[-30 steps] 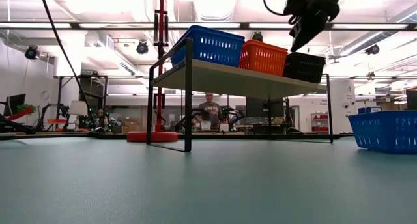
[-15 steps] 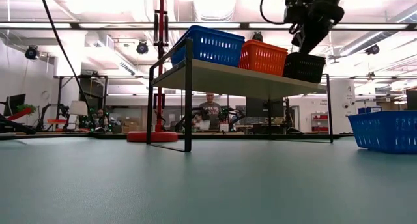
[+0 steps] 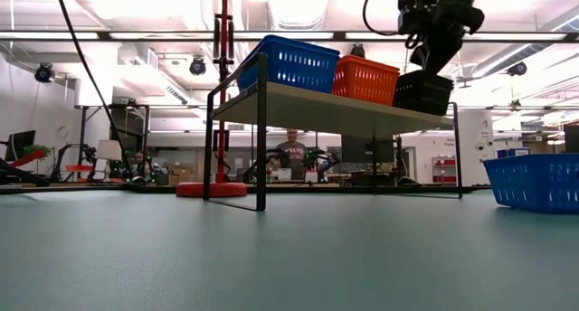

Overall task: Stack baskets on shelf by color
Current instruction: Stack the black basket on top of the black baskets on the shelf, then stack the orange basket on top of the orange baskets on the shelf

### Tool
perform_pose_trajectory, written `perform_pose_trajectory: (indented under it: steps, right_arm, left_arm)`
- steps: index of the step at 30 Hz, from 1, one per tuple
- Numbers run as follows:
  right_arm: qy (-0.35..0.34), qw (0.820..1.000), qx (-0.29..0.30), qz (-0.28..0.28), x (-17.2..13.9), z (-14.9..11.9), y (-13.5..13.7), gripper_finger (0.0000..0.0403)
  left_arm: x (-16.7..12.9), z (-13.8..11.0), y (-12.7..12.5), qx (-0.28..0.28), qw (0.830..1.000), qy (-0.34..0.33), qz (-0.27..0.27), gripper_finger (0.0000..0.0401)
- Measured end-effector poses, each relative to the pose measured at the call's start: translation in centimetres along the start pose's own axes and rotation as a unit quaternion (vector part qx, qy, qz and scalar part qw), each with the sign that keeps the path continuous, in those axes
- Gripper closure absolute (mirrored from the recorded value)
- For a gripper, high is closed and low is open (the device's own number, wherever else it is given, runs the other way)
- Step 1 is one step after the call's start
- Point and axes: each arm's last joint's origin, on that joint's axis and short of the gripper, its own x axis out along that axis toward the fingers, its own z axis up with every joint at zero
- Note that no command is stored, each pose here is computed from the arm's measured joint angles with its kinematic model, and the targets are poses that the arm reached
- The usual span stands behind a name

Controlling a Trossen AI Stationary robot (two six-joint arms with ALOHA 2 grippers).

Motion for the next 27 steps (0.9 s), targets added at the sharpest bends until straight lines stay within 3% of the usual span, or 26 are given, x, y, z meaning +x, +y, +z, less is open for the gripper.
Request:
perform_pose_trajectory:
  steps: [7, 12, 20, 27]
  right_arm:
    - [-0.032, 0.999, -0.001, -0.019, -1.9, 0.9, 0.1, 0.0394]
    - [-0.064, 0.998, 0.012, -0.016, -3.4, 1.4, 1.6, 0.0394]
    - [-0.107, 0.994, 0.008, 0.038, -4.3, 2.1, 7.0, 0.0394]
    - [-0.167, 0.979, -0.071, 0.090, -3.7, 2.7, 12.8, 0.0394]
  left_arm:
    - [0.0, 0.0, 0.0, 0.000, 1.000, 0.000, 0.000, 0.0237]
    - [0.0, 0.0, 0.0, 0.000, 1.000, 0.000, 0.000, 0.0237]
    - [0.0, 0.0, 0.0, -0.013, 1.000, 0.000, 0.000, 0.0237]
    - [0.0, 0.1, 0.0, -0.029, 1.000, -0.005, 0.003, 0.0237]
